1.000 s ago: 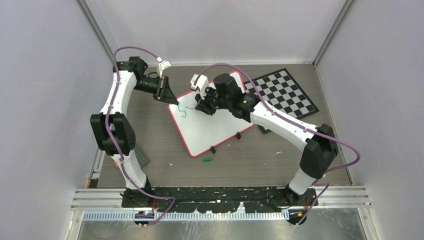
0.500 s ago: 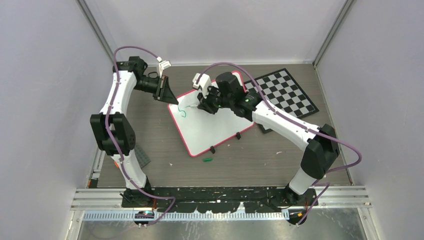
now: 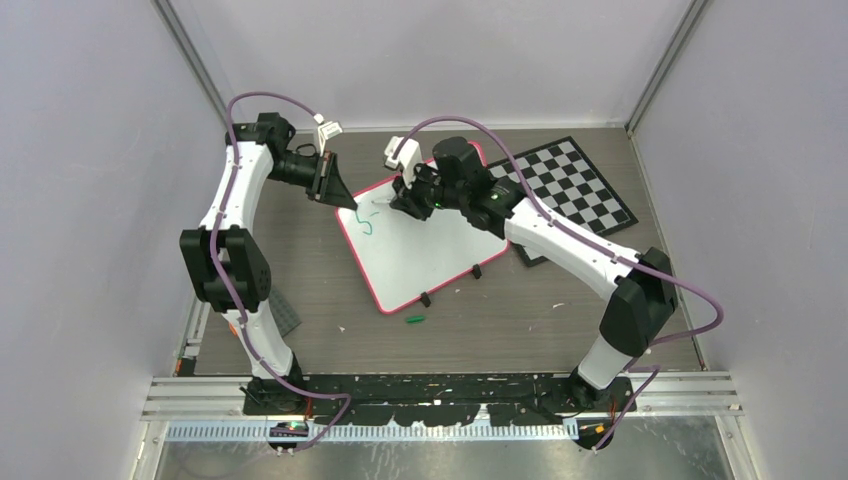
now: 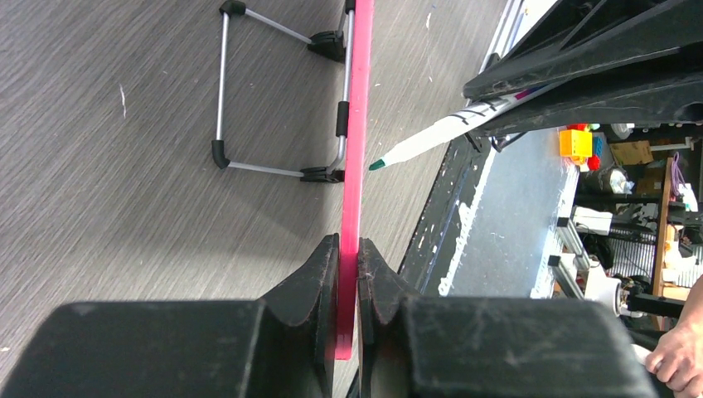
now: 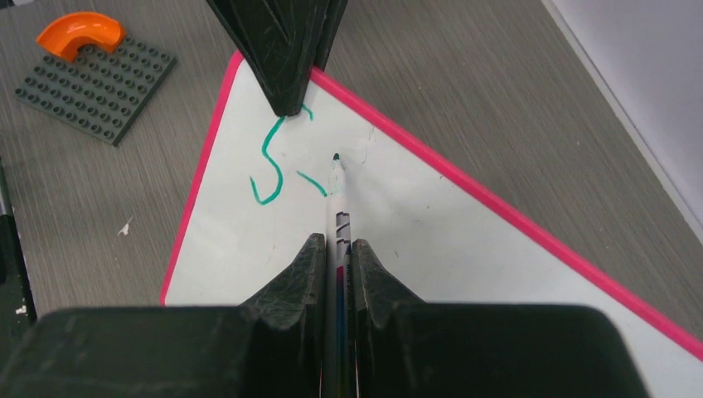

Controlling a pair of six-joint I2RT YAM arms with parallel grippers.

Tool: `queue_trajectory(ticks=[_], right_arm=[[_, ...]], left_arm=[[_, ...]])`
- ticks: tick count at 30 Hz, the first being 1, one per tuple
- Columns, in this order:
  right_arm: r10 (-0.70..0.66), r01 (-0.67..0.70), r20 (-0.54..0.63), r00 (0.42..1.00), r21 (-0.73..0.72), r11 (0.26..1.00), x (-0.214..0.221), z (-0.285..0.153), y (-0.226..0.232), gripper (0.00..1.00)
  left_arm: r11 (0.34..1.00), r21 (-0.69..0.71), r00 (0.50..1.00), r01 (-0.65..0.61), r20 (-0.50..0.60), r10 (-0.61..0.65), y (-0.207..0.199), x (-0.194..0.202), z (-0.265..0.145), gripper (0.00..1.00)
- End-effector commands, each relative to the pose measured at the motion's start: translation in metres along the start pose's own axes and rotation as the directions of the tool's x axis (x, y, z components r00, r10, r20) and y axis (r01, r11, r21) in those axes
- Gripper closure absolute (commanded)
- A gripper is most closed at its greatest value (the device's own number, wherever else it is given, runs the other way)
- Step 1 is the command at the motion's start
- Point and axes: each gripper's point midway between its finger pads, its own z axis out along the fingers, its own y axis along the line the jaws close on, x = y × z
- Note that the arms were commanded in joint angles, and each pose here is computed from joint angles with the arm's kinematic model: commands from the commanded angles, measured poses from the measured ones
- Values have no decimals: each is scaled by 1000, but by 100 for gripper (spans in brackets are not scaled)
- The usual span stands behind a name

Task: Write a sentence on the whiteboard

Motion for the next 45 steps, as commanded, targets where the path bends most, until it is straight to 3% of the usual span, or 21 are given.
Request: queue_trajectory(ticks=[1, 30, 45], right_arm=[[-34, 32, 116, 993, 16, 999, -41, 1, -8, 100], [-21, 19, -41, 999, -48, 999, 23, -10, 16, 100], [-44, 44, 11, 999, 11, 999, -9, -24, -4, 100]], left_arm=[[999, 1, 999, -36, 23, 36, -15, -5, -6, 98], [1000, 2, 999, -30, 15, 30, -11, 0, -3, 98], [999, -1, 999, -39, 14, 39, -12, 2, -3, 98]])
